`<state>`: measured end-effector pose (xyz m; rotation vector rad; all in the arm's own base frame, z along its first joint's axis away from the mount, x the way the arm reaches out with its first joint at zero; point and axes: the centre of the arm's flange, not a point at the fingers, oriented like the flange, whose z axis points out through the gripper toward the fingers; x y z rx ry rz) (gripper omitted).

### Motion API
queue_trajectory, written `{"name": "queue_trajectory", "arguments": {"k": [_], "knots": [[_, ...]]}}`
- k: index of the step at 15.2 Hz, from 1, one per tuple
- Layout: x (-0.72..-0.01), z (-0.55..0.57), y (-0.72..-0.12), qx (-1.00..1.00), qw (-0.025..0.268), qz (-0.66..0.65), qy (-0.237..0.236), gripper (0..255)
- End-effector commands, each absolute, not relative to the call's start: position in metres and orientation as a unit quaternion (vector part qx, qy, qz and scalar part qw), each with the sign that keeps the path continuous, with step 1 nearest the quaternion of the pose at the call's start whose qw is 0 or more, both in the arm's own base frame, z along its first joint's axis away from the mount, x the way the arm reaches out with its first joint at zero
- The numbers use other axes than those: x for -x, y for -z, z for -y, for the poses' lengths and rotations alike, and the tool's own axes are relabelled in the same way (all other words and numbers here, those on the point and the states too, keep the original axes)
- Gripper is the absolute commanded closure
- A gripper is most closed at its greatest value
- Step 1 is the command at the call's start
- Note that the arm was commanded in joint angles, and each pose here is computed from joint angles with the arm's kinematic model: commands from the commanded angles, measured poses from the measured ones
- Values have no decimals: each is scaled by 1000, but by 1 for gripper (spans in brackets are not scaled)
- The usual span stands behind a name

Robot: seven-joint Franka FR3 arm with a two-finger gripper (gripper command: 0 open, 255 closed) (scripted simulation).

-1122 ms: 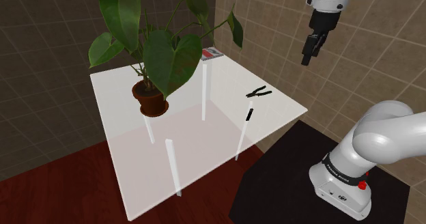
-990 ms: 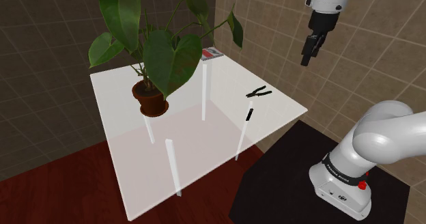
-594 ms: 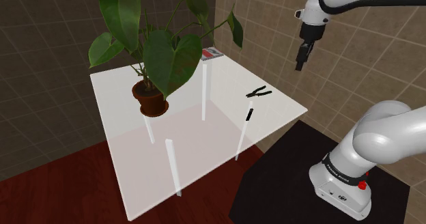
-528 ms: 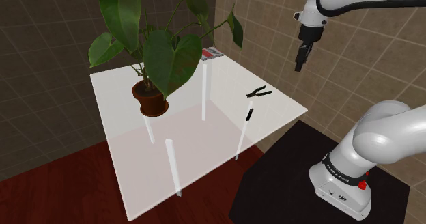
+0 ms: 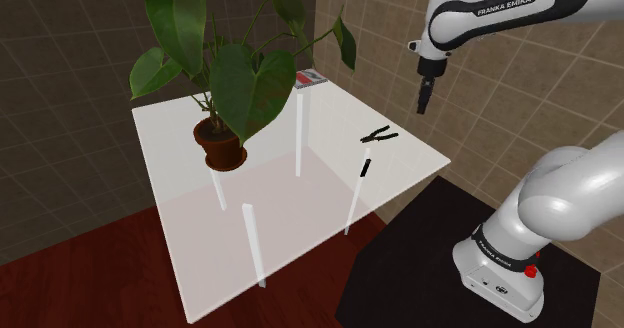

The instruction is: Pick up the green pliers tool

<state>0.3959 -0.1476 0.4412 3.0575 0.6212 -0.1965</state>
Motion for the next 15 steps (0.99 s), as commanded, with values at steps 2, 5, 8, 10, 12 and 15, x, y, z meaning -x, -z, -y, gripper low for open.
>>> {"name": "queue_trajectory", "arguments": {"k": [2, 5, 8, 10, 12, 15], "knots": [[-420, 168, -416, -971, 6, -231, 68, 0], [-444, 184, -387, -963, 4, -261, 73, 0], [-468, 199, -358, -954, 2, -290, 77, 0], [-485, 207, -339, -947, 0, -310, 81, 0], [-502, 215, -319, -940, -1, -330, 84, 0], [-527, 226, -290, -929, -3, -359, 89, 0]]}}
